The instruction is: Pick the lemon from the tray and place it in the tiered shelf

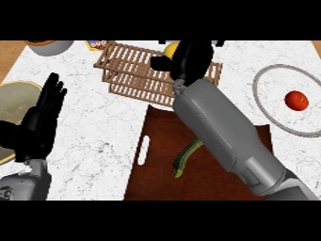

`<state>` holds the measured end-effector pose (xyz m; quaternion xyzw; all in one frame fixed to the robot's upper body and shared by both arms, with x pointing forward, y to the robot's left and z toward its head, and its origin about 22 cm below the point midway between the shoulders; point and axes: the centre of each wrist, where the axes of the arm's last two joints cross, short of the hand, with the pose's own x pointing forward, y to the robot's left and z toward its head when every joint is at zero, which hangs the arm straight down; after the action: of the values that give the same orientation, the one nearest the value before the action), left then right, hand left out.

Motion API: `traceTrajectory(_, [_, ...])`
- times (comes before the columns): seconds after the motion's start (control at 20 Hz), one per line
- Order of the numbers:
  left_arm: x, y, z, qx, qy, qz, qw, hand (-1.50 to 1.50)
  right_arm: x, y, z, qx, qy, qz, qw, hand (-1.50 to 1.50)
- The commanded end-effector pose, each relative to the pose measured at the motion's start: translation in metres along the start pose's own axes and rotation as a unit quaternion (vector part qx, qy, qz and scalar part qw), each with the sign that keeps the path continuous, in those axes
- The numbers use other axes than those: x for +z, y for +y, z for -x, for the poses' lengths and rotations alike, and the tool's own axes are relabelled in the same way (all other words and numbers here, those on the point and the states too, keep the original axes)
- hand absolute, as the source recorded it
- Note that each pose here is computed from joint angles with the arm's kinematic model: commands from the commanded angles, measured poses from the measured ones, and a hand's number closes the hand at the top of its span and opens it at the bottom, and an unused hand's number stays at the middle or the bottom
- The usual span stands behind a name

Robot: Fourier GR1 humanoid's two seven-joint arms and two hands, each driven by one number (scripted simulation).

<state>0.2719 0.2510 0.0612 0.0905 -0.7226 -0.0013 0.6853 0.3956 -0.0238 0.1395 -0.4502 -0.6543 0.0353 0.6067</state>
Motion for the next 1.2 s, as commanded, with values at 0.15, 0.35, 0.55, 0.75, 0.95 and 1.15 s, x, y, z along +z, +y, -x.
traceTrajectory(0.15, [0.007, 0.011, 0.005, 0.008, 0.001, -0.017, 0.9998, 0.0, -0.002, -0.01, -0.03, -0.123, 0.025, 0.057, 0.99, -1.5])
traceTrajectory(0.35, [0.008, 0.028, 0.004, 0.0, 0.007, -0.033, 0.9994, 0.0, 0.001, -0.016, -0.02, -0.126, 0.047, 0.083, 0.987, -1.5])
traceTrajectory(0.55, [0.01, 0.025, 0.004, -0.003, 0.019, -0.044, 0.9988, 0.0, -0.008, -0.039, -0.019, -0.147, 0.099, 0.088, 0.98, -1.5])
traceTrajectory(0.75, [0.022, 0.042, 0.021, -0.011, 0.029, -0.058, 0.9978, 0.0, 0.007, -0.056, 0.016, -0.144, 0.109, 0.097, 0.979, -1.5])
traceTrajectory(0.95, [0.029, 0.026, 0.018, -0.005, 0.026, -0.056, 0.9981, 0.0, 0.032, -0.083, 0.035, -0.136, 0.111, 0.09, 0.98, -1.5])
traceTrajectory(1.15, [0.026, 0.046, 0.013, -0.008, 0.025, -0.055, 0.9982, 0.0, 0.049, -0.142, 0.031, -0.171, 0.098, 0.081, 0.977, -1.5])
